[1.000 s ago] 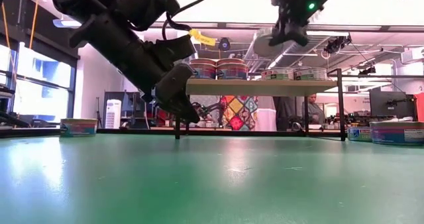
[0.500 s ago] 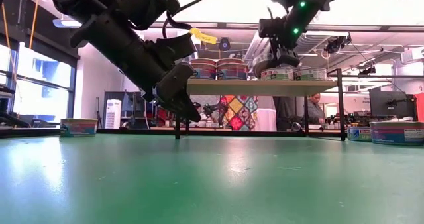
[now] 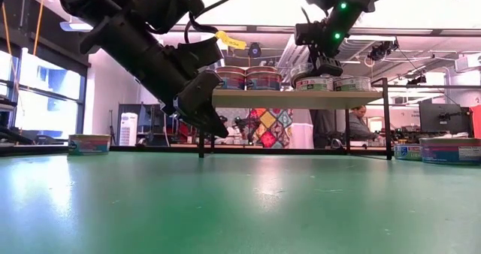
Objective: Stack canned seafood by type on shelf
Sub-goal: Stack the green tuna can on top of the green tuna can on the shelf, then stack the blue pink tuna can on top of the blue pink tuna can on the shelf
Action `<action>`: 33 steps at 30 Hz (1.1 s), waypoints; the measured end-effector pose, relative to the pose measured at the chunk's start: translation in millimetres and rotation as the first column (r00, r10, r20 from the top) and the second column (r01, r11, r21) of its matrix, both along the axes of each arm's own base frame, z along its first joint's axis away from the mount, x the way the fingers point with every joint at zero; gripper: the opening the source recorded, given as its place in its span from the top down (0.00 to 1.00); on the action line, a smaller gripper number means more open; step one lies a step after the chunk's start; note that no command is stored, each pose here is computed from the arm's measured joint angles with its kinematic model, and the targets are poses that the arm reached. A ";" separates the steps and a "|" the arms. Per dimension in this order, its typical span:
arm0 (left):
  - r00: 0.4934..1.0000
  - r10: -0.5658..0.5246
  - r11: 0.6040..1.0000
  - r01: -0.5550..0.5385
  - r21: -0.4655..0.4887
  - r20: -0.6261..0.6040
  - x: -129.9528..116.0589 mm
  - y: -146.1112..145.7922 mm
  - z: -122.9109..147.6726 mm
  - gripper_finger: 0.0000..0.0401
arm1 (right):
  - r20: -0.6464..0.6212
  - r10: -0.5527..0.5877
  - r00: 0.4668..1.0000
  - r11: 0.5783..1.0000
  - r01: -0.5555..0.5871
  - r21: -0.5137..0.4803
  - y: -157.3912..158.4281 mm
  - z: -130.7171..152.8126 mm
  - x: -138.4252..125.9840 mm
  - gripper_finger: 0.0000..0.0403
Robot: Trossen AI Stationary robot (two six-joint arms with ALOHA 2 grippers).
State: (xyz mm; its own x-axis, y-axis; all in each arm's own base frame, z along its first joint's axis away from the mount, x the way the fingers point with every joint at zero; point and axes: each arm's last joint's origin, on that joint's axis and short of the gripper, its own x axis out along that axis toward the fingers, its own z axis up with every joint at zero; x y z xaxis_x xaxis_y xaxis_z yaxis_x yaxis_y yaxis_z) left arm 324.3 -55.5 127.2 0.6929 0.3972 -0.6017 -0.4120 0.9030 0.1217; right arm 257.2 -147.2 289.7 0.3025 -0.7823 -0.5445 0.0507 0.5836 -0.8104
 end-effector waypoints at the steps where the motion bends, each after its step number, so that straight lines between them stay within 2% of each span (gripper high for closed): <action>1: 1.000 0.000 1.000 0.000 0.000 0.000 0.0 0.0 0.0 1.00 | 0.000 -0.001 1.000 1.000 0.001 0.001 0.0 -0.1 -0.1 0.58; 9: 1.000 -0.001 1.000 0.001 0.000 0.000 -0.1 -0.2 0.1 1.00 | 0.007 -0.006 1.000 1.000 0.006 0.005 0.4 0.2 -0.5 0.53; 19: 1.000 -0.001 1.000 0.001 -0.001 0.001 0.0 -0.1 0.3 1.00 | 0.063 0.003 0.998 1.000 -0.002 -0.018 6.8 16.4 -10.2 0.30; 25: 1.000 -0.001 1.000 0.001 -0.001 0.002 0.1 -0.1 0.4 1.00 | 0.135 0.028 0.990 0.999 -0.025 -0.022 22.7 28.8 -13.8 0.29; 29: 1.000 0.000 1.000 0.000 -0.002 0.002 0.1 -0.1 0.4 1.00 | 0.208 0.041 0.977 0.997 -0.054 0.055 50.3 31.9 -14.4 0.31; 31: 1.000 0.004 1.000 -0.004 -0.007 0.004 0.0 -0.1 0.4 1.00 | 0.221 0.068 0.973 0.984 -0.101 0.145 70.7 28.5 -14.5 0.32; 33: 1.000 0.004 1.000 -0.004 -0.007 0.004 0.0 -0.1 0.4 1.00 | 0.225 0.084 0.971 0.955 -0.143 0.262 92.3 22.6 -15.4 0.33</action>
